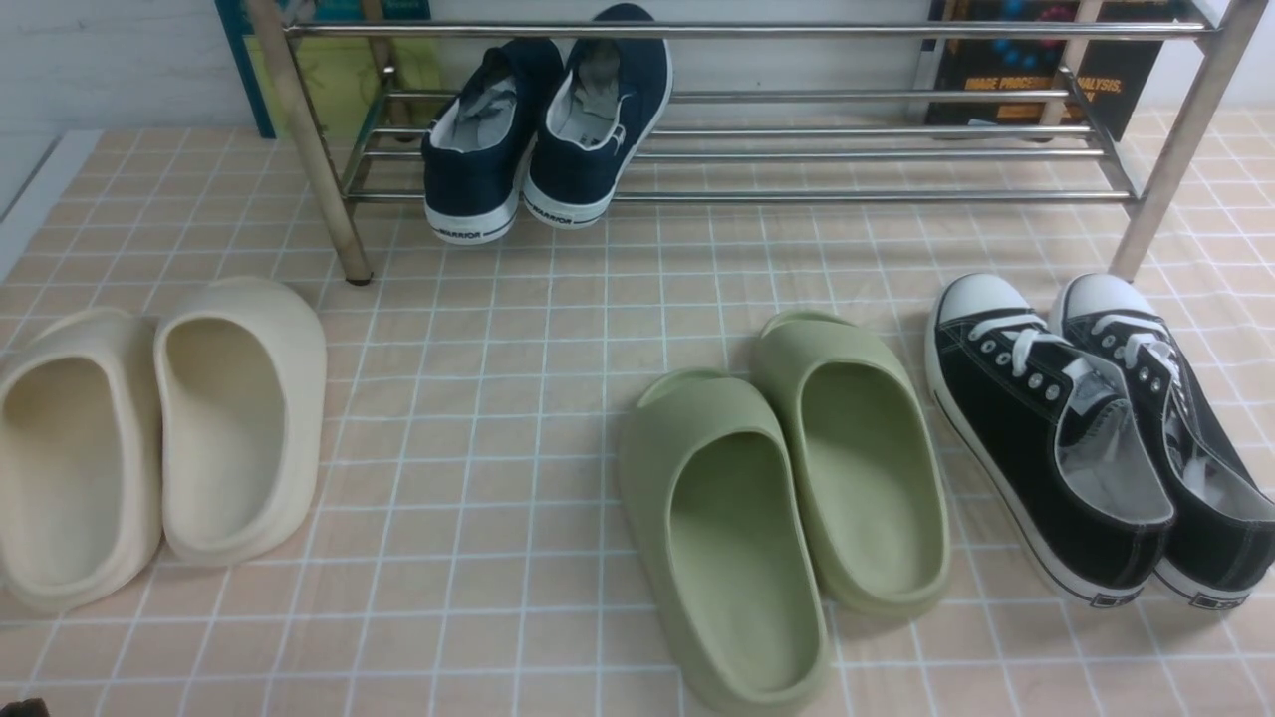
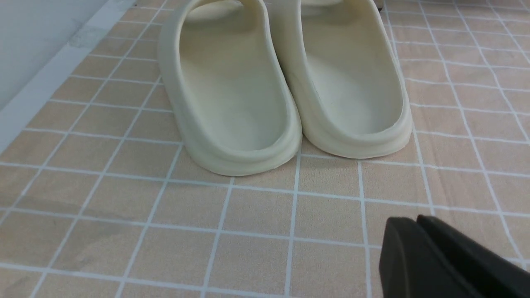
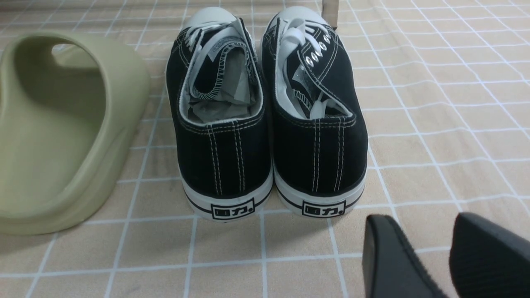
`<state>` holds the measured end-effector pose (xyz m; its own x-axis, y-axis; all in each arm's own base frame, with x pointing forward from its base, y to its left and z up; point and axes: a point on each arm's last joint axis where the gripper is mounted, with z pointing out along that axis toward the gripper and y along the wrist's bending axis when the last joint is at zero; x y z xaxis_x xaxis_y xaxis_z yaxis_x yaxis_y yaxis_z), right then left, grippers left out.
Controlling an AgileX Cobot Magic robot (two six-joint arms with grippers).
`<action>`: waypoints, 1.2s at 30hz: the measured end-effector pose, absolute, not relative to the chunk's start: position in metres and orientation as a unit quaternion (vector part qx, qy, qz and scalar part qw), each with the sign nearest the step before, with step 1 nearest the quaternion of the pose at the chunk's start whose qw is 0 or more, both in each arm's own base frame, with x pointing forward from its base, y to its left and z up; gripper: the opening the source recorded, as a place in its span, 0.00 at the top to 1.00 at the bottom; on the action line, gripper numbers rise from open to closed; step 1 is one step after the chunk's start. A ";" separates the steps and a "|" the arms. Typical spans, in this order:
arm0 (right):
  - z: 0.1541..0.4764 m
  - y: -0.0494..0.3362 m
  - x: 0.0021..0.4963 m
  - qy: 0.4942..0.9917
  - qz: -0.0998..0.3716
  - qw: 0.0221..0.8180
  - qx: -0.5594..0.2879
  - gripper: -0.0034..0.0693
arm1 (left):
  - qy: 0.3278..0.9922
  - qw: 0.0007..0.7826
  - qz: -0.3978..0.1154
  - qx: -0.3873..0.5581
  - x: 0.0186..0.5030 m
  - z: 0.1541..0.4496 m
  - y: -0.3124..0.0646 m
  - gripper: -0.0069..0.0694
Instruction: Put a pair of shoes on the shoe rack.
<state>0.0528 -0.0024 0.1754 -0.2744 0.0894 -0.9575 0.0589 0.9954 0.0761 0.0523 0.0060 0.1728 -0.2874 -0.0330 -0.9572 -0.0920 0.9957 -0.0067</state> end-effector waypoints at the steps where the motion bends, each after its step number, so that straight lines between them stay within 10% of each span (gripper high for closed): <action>1: 0.175 -0.002 0.053 0.798 0.013 0.601 0.046 0.62 | 0.802 0.596 0.025 -0.039 0.052 0.173 0.006 0.86; 36: 0.175 -0.002 0.053 0.798 0.013 0.601 0.046 0.62 | 0.801 0.597 0.024 -0.040 0.052 0.173 0.006 0.83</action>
